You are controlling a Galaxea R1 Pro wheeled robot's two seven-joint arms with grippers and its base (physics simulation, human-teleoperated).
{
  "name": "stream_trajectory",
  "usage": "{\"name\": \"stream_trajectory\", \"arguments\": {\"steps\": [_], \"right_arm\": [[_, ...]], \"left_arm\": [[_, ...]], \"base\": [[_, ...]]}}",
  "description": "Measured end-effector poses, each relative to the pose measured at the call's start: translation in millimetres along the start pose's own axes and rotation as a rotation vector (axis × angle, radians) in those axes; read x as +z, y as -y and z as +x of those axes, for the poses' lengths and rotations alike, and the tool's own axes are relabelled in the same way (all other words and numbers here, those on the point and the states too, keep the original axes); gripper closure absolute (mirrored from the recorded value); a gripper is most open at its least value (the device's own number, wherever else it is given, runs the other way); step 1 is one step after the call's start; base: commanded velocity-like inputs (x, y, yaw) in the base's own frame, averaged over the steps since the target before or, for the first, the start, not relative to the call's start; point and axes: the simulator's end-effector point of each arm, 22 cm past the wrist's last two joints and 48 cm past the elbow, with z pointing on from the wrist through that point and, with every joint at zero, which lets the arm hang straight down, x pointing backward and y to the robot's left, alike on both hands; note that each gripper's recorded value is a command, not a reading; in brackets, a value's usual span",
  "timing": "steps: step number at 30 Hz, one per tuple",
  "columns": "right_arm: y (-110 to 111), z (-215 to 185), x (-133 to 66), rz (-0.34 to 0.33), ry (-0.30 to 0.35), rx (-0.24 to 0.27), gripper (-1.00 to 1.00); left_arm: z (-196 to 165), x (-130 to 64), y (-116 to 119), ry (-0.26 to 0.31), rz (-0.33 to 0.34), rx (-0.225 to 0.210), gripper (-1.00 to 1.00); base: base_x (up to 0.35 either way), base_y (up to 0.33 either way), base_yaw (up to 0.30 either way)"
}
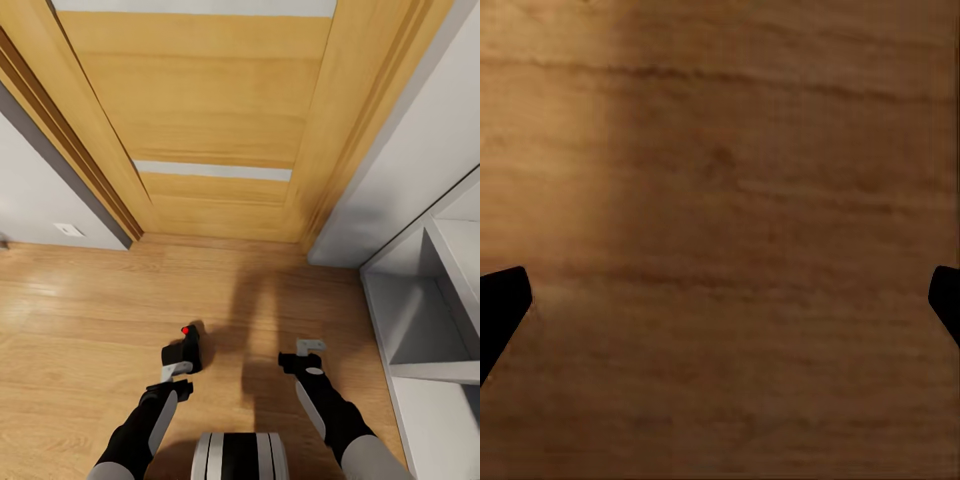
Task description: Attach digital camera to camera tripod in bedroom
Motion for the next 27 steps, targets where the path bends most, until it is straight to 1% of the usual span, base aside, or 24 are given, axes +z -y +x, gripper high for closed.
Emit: {"name": "stream_trajectory", "arguments": {"steps": [2,4,21,27], "right_arm": [[-2,-26,-3.3,-0.008,0.056,0.012,-1.0],[-2,-28,-1.7,-0.009,0.061,0.014,-1.0],[-2,8,19.9,-0.008,-0.005,0.01,-1.0],[-1,21,26.8,0.002,-0.021,-0.018,-1.0]], "left_arm": [[2,2.4,1,-0.003,0.0,-0.001,-1.0],[4,4.9,1,-0.009,0.0,-0.001,-1.0],[34,28.7,-3,-0.075,-0.015,0.007,-1.0],[44,36.4,-4,-0.097,-0.02,0.009,-1.0]], "base": [[0.0,0.0,0.0],[0.0,0.0,0.0],[0.0,0.0,0.0],[0.0,0.0,0.0]]}}
